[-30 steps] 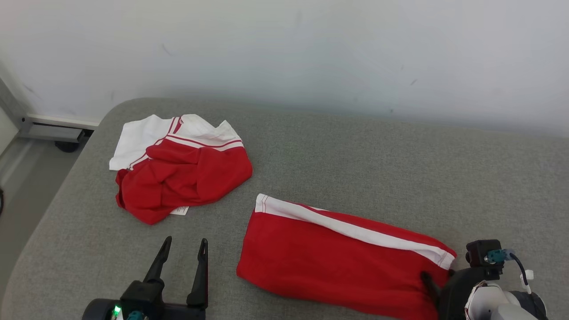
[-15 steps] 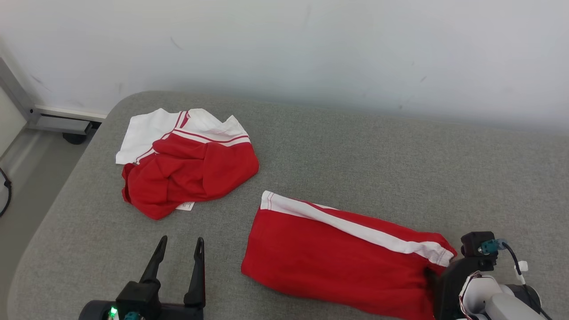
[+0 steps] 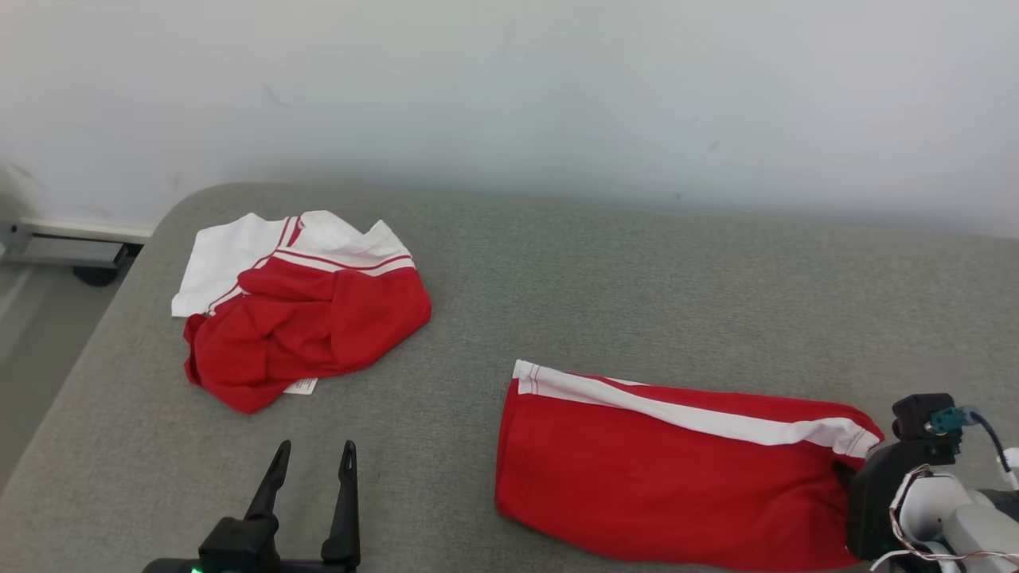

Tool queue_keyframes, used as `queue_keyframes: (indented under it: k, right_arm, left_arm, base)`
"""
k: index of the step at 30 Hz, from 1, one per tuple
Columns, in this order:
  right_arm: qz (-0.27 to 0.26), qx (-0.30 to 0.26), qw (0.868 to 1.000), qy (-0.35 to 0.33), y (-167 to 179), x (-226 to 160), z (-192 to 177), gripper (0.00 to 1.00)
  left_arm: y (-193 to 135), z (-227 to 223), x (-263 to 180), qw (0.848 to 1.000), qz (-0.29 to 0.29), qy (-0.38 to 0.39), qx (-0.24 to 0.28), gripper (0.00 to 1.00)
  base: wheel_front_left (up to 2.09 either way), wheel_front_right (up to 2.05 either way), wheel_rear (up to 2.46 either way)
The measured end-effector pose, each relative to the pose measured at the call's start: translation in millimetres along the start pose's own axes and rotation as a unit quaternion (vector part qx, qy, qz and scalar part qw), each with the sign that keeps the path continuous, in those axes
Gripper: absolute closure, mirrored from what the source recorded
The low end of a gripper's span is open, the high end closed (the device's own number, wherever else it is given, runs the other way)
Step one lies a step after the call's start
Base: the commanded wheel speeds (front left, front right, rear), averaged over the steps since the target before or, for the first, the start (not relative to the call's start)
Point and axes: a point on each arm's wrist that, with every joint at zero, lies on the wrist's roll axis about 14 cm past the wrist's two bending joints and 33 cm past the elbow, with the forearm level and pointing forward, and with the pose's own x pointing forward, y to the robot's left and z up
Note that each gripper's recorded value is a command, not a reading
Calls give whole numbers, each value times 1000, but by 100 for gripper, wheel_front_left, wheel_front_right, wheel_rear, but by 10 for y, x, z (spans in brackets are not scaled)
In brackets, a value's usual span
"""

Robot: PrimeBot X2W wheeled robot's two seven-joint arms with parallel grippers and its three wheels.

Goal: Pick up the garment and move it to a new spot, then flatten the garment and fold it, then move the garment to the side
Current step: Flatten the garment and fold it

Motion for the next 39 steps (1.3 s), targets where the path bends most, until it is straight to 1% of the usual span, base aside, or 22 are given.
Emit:
queue_keyframes:
  k: [2, 7, 9, 12, 14, 18, 27, 30, 34, 39]
  right_arm:
    - [-9, 0, 1000, -5, -119, -56, 24, 100]
    - [0, 18, 1000, -15, -166, -151, 51, 100]
    - [11, 42, 999, -19, -163, -185, 71, 100]
    - [44, 94, 994, -28, -82, -229, 157, 100]
    - [70, 120, 990, -28, 28, -246, 200, 100]
    - [118, 149, 982, -17, 286, -275, 260, 100]
    - [213, 180, 960, -4, 840, -348, 453, 100]
    - [235, 182, 955, 1, 1002, -357, 483, 100]
    - [245, 187, 951, 12, 1159, -333, 505, 100]
    - [262, 188, 946, 17, 1410, -303, 622, 100]
  left_arm:
    - [-42, 8, 13, 1000, -7, -1, -2, 0]
    - [-161, -34, 10, 1000, -24, 8, -8, 0]
    - [-206, -24, 26, 999, -30, 7, -9, 0]
    - [-288, -27, 35, 999, -42, 10, -13, 0]
    - [-318, -21, 35, 999, -46, 9, -14, 0]
    - [-334, -21, 30, 999, -48, 11, -15, 0]
    - [-319, -21, -13, 999, -40, 14, -24, 0]
    - [-323, -23, -30, 999, -39, 15, -26, 0]
    - [-323, -33, -52, 999, -38, 19, -27, 0]
    - [-277, -28, -75, 999, -29, 18, -28, 0]
  base:
    - [0, 0, 0]
    - [0, 0, 0]
    - [0, 0, 0]
    - [0, 0, 0]
    - [0, 0, 0]
    - [0, 0, 0]
    - [0, 0, 0]
    - [0, 0, 0]
    - [0, 0, 0]
    - [0, 0, 0]
